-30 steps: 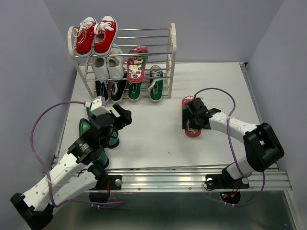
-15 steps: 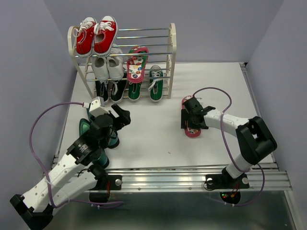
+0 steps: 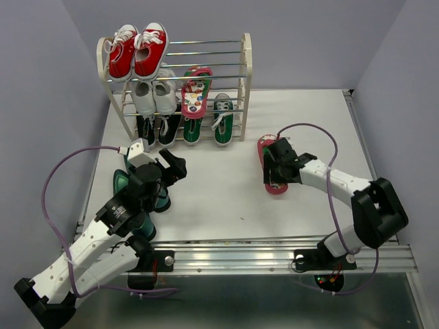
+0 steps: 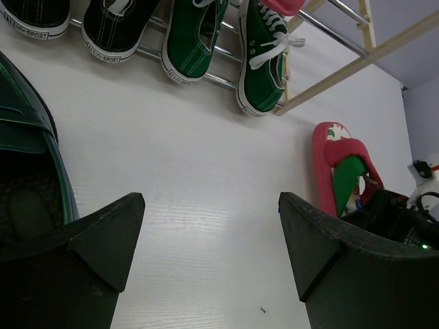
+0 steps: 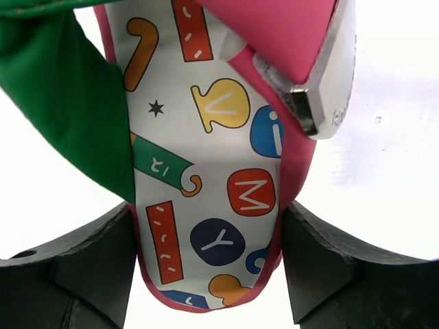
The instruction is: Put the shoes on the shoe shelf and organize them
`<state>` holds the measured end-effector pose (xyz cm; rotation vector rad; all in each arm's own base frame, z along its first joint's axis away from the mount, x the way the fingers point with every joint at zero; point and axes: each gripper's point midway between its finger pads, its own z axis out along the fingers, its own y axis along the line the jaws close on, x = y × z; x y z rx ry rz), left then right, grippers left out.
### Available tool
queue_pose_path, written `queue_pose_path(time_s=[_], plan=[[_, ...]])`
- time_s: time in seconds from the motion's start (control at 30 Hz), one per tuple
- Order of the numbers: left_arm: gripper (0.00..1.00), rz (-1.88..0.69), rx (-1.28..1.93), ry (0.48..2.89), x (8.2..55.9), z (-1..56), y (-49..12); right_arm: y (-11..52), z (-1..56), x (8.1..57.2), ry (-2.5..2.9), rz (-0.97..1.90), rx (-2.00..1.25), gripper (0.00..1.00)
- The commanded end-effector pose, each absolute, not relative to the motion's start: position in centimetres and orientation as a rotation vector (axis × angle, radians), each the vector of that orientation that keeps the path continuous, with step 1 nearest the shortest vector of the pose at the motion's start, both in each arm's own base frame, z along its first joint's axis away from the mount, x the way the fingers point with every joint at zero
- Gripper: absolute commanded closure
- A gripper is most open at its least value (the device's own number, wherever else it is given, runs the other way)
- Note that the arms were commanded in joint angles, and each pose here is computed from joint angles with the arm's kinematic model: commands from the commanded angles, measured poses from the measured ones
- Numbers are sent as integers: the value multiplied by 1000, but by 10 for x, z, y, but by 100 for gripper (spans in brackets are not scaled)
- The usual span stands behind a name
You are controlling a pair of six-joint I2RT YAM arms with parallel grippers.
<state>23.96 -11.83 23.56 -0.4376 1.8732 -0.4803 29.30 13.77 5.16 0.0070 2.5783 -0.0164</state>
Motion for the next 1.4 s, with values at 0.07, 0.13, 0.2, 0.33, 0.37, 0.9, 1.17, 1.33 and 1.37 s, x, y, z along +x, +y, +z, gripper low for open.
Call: queue_pose_path(time_s=[0.07, 0.13, 0.2, 0.33, 0.37, 0.9, 1.17, 1.33, 1.37], plan=[[9, -471, -468, 1834, 243, 244, -113, 174, 167, 293, 2264, 351, -163, 99], [9, -473, -465, 1829, 244, 246, -113, 180, 185, 277, 2257, 436, -238, 99], [9, -471, -462, 1823, 245, 248, -113, 186, 207, 260, 2205, 529, -318, 99], [9, -468, -460, 1812, 247, 251, -114, 201, 230, 231, 2168, 701, -458, 99], [9, -469, -460, 1810, 248, 252, -114, 205, 235, 227, 2160, 736, -478, 99], [5, -449, -477, 1835, 249, 241, -114, 280, 306, 314, 1955, 734, -434, 99], [4, -458, -479, 1819, 246, 245, -111, 288, 313, 367, 1931, 648, -194, 99], [2, -460, -473, 1815, 246, 247, -111, 294, 316, 388, 1910, 587, -67, 99], [2, -461, -471, 1814, 245, 247, -111, 294, 316, 392, 1905, 585, -46, 99]])
